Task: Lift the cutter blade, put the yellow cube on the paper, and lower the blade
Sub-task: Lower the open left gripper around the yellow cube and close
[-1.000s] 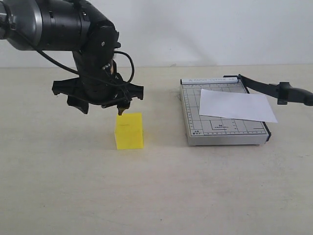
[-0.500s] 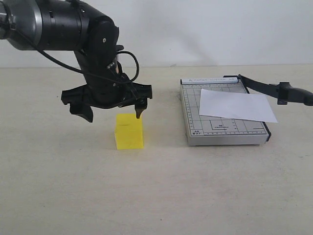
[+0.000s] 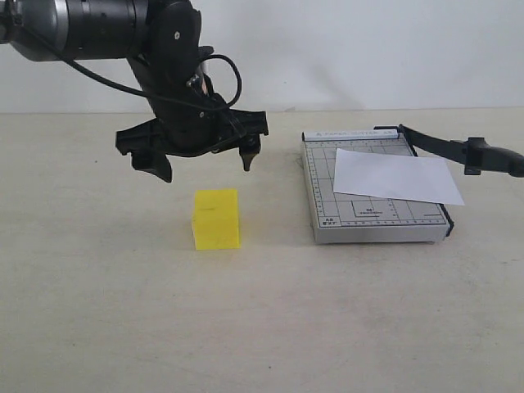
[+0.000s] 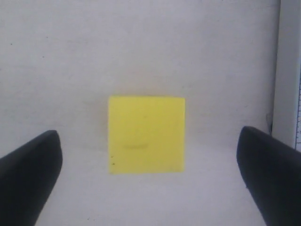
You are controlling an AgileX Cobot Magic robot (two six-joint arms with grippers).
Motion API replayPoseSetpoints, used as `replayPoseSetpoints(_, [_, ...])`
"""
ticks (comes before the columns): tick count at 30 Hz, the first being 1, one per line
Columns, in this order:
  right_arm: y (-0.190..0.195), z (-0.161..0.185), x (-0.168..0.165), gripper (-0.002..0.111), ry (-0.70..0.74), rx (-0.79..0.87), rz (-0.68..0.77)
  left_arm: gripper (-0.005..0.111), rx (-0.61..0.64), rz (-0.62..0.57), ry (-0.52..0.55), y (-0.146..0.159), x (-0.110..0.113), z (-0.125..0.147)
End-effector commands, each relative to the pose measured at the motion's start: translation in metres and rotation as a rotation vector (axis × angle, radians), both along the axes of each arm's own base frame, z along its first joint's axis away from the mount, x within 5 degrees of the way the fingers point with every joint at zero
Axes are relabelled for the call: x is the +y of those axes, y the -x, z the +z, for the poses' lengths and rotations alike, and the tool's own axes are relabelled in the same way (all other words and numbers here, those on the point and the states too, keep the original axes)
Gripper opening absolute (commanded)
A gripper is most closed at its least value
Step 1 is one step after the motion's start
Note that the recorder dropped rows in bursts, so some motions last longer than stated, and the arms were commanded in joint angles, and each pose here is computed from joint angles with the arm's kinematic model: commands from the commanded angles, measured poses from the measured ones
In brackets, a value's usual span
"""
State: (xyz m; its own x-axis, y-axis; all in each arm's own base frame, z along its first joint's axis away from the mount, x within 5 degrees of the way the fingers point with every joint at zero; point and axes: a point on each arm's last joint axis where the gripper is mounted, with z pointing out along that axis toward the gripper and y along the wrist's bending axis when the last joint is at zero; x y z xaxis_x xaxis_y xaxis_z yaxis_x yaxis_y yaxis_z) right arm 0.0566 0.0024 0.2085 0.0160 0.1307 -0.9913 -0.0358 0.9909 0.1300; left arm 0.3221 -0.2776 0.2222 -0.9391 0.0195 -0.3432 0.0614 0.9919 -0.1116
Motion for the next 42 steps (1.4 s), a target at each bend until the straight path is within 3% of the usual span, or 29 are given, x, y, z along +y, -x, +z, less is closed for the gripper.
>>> replayPoseSetpoints(1, [0.000, -0.001, 0.000, 0.043, 0.001, 0.001, 0.000, 0.095, 0.004, -0.011, -0.004, 0.001, 0.001, 0.005])
replayPoseSetpoints(11, [0.000, -0.001, 0.000, 0.043, 0.001, 0.001, 0.000, 0.094, 0.007, -0.016, 0.013, 0.001, 0.000, 0.006])
replayPoseSetpoints(18, [0.000, -0.002, 0.000, 0.043, 0.001, 0.003, 0.000, 0.100, -0.053, -0.065, 0.018, -0.004, -0.003, 0.006])
replayPoseSetpoints(27, [0.000, -0.002, 0.000, 0.043, -0.002, 0.003, 0.000, 0.100, 0.020, -0.061, -0.021, -0.007, -0.008, -0.026])
replayPoseSetpoints(42, [0.000, -0.002, 0.000, 0.043, -0.002, 0.003, 0.000, 0.100, 0.008, -0.061, -0.044, -0.018, -0.004, -0.042])
